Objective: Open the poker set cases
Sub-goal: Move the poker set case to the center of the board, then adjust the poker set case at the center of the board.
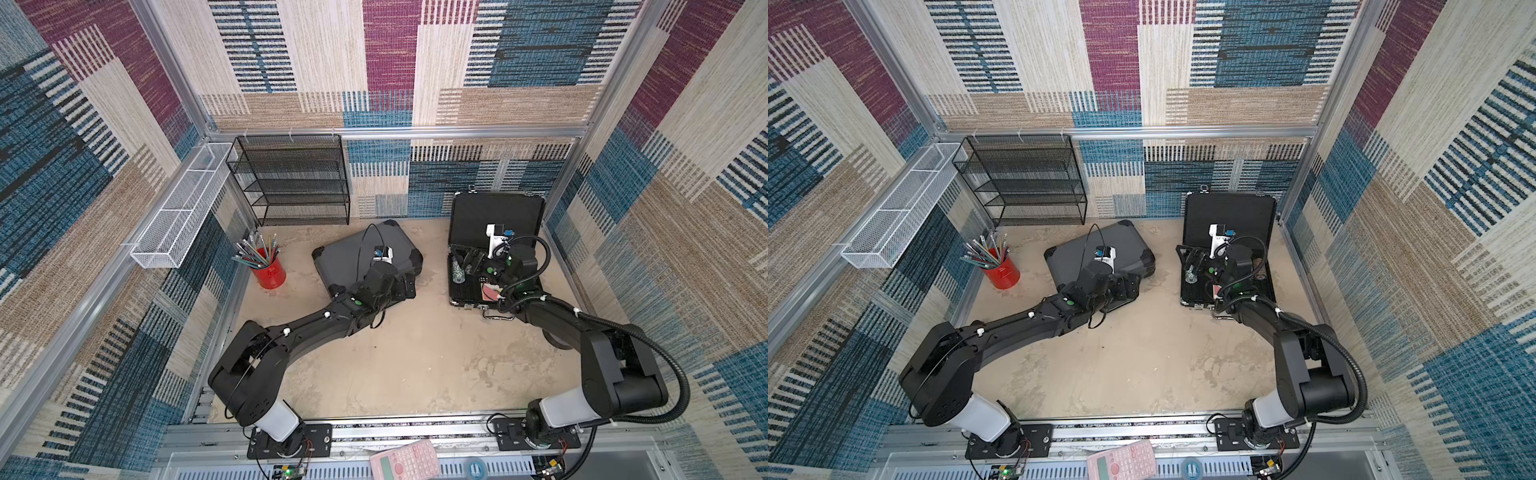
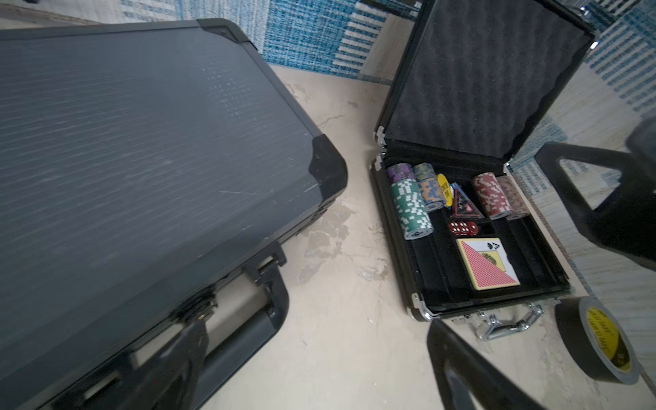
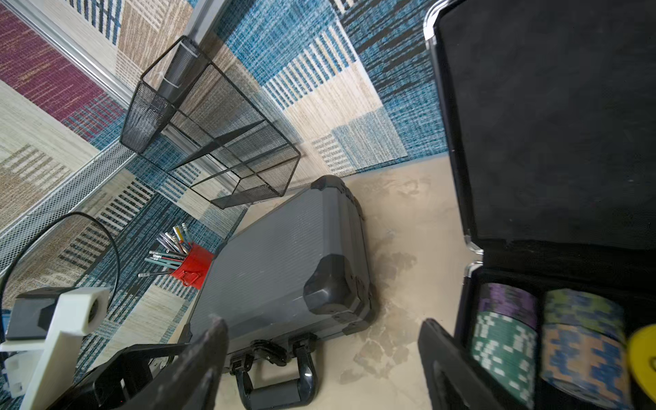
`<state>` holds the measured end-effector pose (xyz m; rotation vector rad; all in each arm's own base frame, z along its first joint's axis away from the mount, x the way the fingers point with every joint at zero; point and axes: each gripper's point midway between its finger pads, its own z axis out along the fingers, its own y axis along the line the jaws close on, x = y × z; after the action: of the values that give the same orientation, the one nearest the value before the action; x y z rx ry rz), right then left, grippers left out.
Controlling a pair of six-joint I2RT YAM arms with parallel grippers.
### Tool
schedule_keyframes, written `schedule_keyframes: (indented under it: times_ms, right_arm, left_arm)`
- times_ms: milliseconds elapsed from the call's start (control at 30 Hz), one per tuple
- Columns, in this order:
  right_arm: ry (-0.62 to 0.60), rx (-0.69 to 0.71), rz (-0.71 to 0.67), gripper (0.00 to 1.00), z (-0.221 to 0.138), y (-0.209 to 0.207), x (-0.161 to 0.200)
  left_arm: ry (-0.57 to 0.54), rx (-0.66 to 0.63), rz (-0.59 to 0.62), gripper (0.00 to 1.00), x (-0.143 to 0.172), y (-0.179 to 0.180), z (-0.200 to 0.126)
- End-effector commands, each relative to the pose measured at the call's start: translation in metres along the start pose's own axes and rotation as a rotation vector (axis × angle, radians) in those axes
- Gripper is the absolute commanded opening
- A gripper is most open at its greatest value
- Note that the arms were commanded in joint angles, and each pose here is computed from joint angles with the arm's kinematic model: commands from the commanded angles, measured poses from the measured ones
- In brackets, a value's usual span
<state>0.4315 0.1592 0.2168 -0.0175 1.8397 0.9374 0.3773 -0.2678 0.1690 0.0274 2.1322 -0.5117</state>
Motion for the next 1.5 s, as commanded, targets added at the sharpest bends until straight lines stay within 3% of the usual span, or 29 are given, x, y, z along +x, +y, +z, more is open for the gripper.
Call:
schedule_keyframes:
  times_ms: [0, 467, 800, 1100, 1467]
  right_arm:
    - [-0.014, -0.036, -0.007, 0.86, 0.018, 0.010, -0.002]
    - [0.126, -0.105, 0.032, 0.86, 0.097, 0.013, 0.035]
    - [0.208, -0.068, 0.039, 0.86, 0.134, -0.006, 0.059]
    - [0.256, -0.070, 0.074, 0.85, 0.151, -0.016, 0.073]
    - [0.293, -0.100, 0.096, 0.80, 0.159, -0.016, 0.084]
  left_arm:
    - [-0.035, -0.052, 0.003, 0.99, -0.008, 0.017, -0.010]
    - [-0.088, -0.257, -0.061, 0.99, -0.011, 0.097, -0.063]
    - [-0.054, -0.309, -0.171, 0.99, -0.001, 0.137, -0.072]
    - [-0.010, -0.267, -0.272, 0.99, 0.005, 0.158, -0.062]
    - [0.028, -0.076, -0.368, 0.99, -0.001, 0.160, -0.035]
